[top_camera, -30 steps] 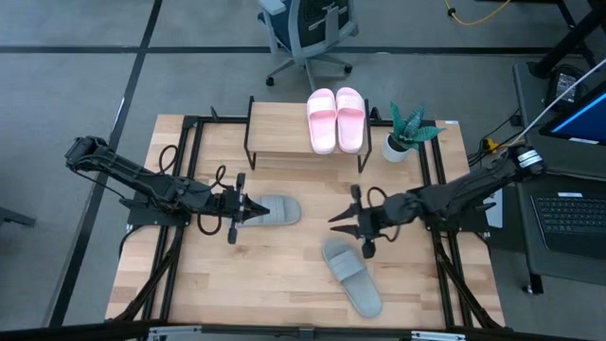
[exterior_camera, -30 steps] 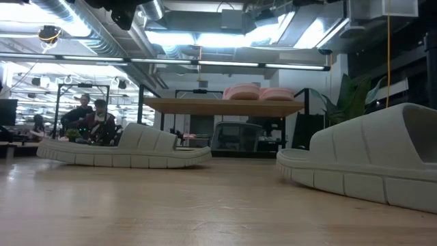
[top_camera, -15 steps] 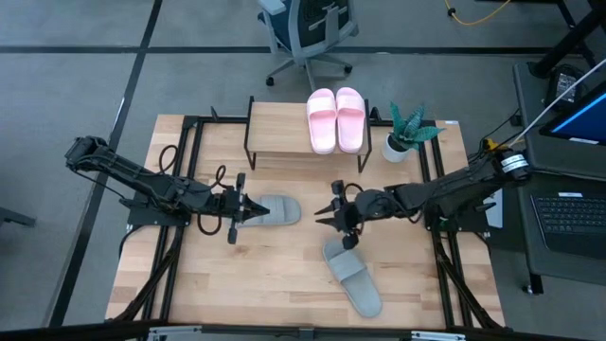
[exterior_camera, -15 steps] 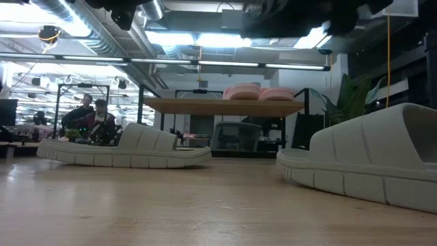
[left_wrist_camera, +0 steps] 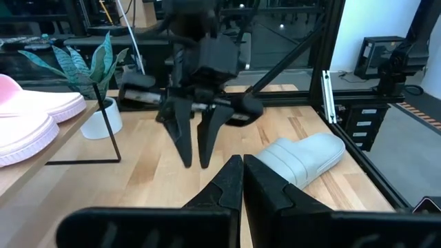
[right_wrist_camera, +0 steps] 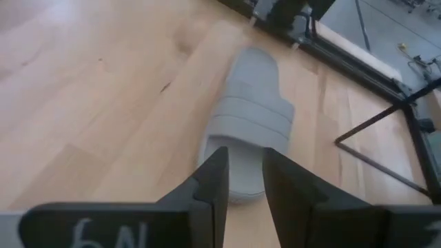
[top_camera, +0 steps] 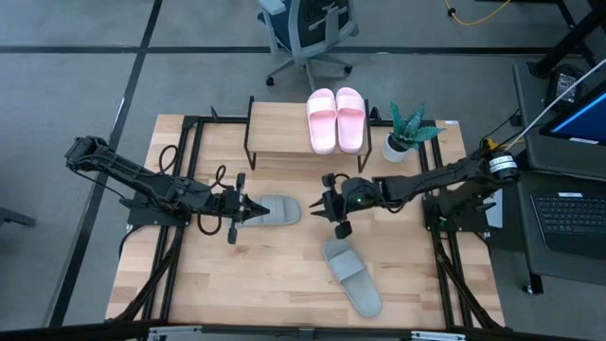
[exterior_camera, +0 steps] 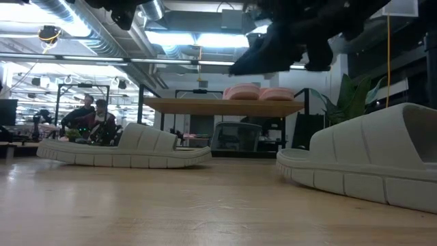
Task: Pick and place slides into the shelf
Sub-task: Put the left gray slipper on the shelf
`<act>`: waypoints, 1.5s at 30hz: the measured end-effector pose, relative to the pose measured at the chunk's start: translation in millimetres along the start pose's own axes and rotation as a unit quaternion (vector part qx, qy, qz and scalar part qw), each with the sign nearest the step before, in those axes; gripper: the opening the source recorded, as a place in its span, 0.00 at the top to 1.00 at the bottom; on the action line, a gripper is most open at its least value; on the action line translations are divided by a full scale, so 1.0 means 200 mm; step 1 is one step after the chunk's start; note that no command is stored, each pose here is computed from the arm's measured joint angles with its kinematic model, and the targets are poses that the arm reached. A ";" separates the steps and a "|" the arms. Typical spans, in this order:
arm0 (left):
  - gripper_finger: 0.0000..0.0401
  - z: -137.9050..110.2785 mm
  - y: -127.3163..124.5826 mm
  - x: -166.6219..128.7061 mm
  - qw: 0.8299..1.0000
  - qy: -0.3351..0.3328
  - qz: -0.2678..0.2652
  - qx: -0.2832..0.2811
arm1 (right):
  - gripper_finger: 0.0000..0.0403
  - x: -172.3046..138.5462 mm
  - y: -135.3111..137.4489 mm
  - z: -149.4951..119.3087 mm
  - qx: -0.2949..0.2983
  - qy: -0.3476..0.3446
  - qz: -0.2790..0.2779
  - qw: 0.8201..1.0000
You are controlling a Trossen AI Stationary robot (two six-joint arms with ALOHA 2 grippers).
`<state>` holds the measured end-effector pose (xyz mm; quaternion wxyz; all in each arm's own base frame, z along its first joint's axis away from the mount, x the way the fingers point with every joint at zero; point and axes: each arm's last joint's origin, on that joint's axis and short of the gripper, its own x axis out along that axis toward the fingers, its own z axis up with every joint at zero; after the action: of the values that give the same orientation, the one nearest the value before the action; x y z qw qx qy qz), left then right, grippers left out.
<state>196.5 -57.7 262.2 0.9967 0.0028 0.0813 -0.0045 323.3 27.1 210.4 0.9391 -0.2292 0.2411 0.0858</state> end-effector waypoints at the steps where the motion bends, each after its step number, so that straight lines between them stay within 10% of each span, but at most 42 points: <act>1: 0.98 0.00 0.00 0.00 1.000 0.000 0.000 0.000 | 0.78 0.01 -0.01 -0.02 0.002 0.006 -0.001 1.000; 27: 0.98 0.00 0.00 0.00 1.000 -0.002 0.003 -0.001 | 0.78 0.25 -0.08 -0.18 -0.033 -0.009 -0.054 0.998; 45: 0.98 0.00 0.03 0.00 0.997 -0.002 0.068 0.041 | 0.98 -0.23 -0.15 0.12 0.106 -0.121 0.033 0.986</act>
<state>197.5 -50.8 262.8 0.9939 0.0490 0.0785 0.0599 301.3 9.8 262.8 0.9770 -0.1084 0.1406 0.1177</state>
